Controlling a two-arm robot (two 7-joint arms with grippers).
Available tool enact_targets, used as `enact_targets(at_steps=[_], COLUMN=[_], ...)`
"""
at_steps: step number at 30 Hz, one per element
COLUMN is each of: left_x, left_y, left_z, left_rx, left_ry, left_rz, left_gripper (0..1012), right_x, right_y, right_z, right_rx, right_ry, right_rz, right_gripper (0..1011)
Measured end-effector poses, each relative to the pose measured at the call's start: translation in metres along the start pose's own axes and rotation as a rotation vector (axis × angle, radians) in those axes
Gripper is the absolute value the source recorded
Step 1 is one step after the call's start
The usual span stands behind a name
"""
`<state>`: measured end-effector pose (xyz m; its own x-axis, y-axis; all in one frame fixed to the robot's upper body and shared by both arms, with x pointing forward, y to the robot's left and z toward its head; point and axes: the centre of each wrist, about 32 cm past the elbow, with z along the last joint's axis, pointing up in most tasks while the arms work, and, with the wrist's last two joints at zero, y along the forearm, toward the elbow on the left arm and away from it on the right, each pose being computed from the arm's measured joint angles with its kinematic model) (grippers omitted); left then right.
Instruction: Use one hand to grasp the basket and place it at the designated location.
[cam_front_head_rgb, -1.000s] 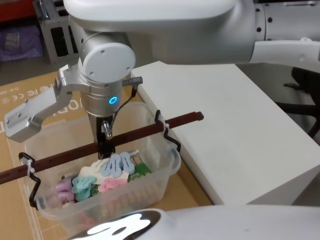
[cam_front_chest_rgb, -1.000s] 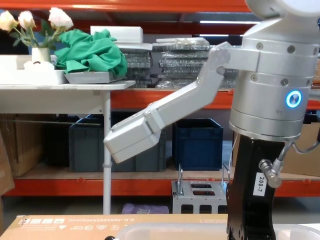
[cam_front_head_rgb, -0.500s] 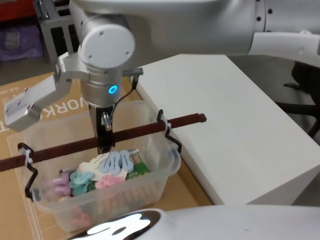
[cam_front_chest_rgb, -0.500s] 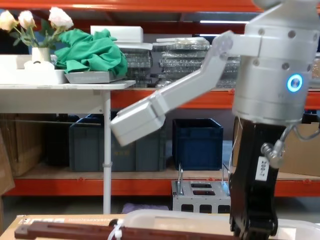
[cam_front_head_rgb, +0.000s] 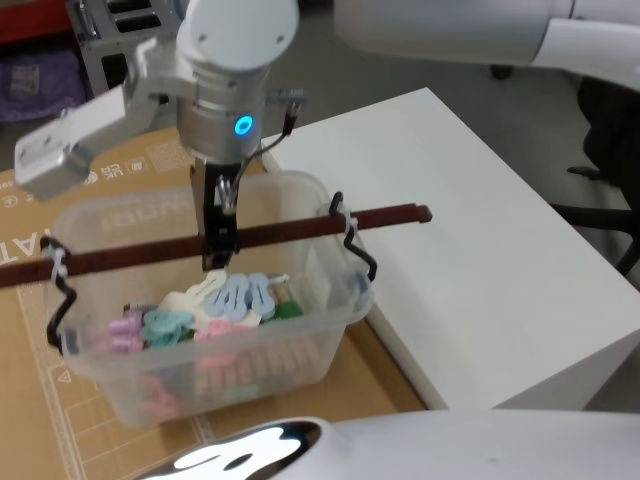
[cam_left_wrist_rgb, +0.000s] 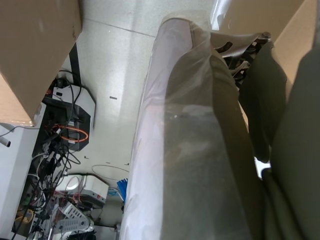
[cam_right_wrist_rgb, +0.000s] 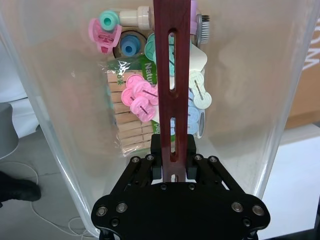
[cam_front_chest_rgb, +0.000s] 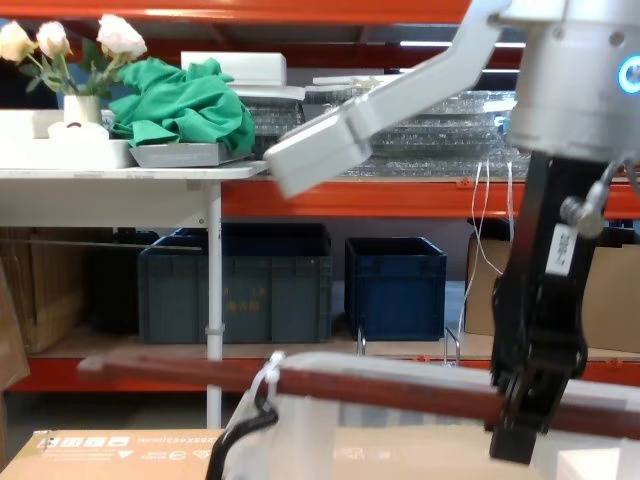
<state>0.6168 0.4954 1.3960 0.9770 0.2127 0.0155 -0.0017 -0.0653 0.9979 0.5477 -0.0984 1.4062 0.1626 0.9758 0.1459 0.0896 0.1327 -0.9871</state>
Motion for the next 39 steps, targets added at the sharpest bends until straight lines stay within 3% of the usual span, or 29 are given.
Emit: enact_targets(at_steps=[7,14,22,29,32,39], left_x=[0.0,0.0,0.0,0.0,0.0,0.0], left_y=[0.0,0.0,0.0,0.0,0.0,0.0], left_z=[0.0,0.0,0.0,0.0,0.0,0.0001], left_rx=[0.0,0.0,0.0,0.0,0.0,0.0], left_ry=[0.0,0.0,0.0,0.0,0.0,0.0], left_rz=[0.0,0.0,0.0,0.0,0.0,0.0], left_gripper=[0,0,0,0,0,0], right_x=[-0.014,-0.038,-0.077,-0.101,-0.116,-0.141], right_y=[-0.019,-0.042,-0.068,-0.08,-0.084,-0.085], right_z=[-0.015,-0.035,-0.062,-0.076,-0.084,-0.098], right_rx=[-0.015,-0.034,-0.068,-0.095,-0.123,-0.164], right_ry=[0.083,0.207,0.391,0.517,0.597,0.725], right_rz=[-0.011,-0.042,-0.093,-0.111,-0.109,-0.099], right_gripper=[242,242,242,242,242,242])
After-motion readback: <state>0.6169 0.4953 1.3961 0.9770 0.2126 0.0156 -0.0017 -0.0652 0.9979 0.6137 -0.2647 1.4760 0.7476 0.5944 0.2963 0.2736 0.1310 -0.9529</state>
